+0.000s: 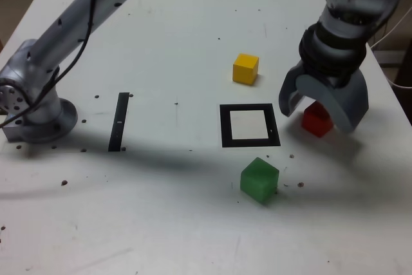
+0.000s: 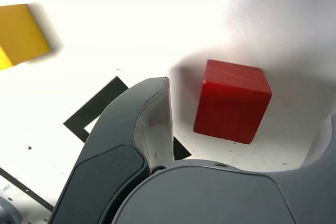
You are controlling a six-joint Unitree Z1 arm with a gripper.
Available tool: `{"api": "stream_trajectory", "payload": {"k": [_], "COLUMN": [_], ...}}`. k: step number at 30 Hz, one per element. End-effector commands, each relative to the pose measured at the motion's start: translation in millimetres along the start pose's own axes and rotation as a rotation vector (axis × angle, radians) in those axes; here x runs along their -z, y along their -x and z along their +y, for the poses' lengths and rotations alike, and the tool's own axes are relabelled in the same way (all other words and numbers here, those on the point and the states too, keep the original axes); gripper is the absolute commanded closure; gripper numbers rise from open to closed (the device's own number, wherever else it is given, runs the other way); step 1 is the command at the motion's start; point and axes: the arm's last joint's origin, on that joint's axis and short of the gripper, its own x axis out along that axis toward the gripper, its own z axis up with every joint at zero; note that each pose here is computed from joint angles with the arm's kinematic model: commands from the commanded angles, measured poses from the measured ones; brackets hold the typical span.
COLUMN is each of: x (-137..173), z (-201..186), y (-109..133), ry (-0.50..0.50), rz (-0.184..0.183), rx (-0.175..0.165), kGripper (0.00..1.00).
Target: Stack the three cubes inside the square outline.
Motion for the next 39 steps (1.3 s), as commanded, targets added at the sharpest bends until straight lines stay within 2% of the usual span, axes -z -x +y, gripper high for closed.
{"api": "stream_trajectory", "payload": {"k": [1,6,12,22,32,39], "x": [-1,-2,-4,-13,-18,-18], "z": [0,-1,-1,0,1,0], "y": [0,0,-1,-9,-13,-14], "ry": [-0.002,-0.005,-0.008,-0.006,-0.004,-0.003], "rz": [-0.004,-0.003,-0.002,-0.01,-0.005,0.001], "rx": [-0.002,-0.001,0.006,0.013,-0.001,0.002], "kGripper": [0.04,0.07,0.17,0.39,0.65,0.69]}}
